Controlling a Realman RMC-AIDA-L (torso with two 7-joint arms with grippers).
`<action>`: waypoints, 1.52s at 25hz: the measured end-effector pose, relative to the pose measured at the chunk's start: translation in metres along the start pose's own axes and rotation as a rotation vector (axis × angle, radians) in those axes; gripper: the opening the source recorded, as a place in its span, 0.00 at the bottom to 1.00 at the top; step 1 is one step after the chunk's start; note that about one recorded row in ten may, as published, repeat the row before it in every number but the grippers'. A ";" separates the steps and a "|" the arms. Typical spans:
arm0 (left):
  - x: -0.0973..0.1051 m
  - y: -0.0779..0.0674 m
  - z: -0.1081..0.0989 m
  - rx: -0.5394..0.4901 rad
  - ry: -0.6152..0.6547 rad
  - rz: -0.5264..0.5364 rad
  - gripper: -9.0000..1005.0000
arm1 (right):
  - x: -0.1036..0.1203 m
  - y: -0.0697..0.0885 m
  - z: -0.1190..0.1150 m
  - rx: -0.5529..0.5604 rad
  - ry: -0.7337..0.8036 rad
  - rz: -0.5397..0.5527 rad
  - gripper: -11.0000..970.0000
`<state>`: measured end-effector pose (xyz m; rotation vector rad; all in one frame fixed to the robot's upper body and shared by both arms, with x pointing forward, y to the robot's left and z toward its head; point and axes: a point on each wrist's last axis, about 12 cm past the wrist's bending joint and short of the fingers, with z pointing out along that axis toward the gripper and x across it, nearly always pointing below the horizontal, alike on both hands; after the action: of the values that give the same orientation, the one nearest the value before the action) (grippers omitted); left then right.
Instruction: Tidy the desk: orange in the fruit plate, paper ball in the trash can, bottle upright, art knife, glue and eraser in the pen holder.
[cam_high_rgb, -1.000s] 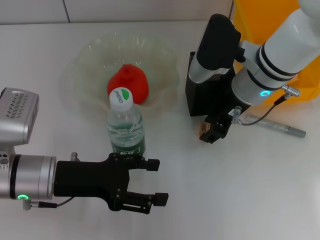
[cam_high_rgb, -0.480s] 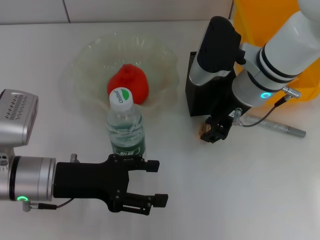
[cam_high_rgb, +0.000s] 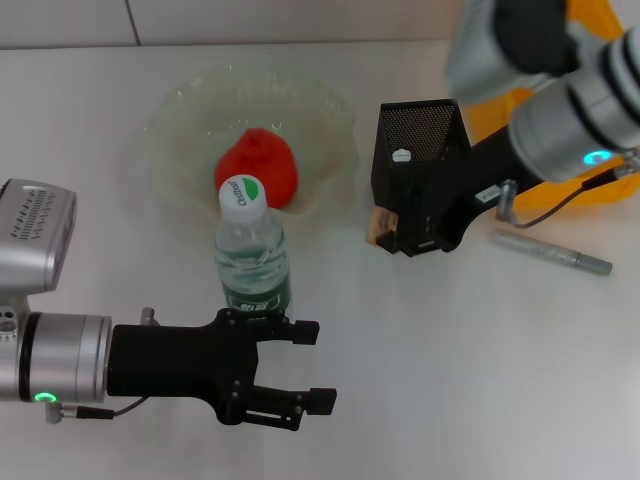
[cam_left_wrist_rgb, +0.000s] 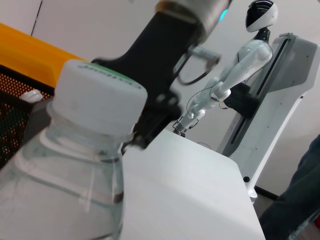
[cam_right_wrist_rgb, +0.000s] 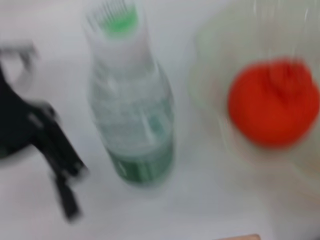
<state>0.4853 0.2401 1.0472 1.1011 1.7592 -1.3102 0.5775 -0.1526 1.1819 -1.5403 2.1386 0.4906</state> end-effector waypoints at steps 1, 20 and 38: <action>0.000 0.000 0.000 0.000 0.000 0.000 0.87 | 0.000 0.002 -0.009 -0.013 -0.054 -0.004 0.41; -0.003 0.002 0.000 0.002 0.003 -0.002 0.87 | 0.063 -0.044 -0.036 0.207 -0.475 0.281 0.40; -0.003 0.002 0.000 0.000 0.002 0.005 0.87 | 0.053 -0.045 -0.042 0.174 -0.452 0.277 0.63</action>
<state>0.4881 0.2399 1.0490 1.1068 1.7570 -1.3057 0.5993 -0.2303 1.1862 -0.9342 1.9771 0.6546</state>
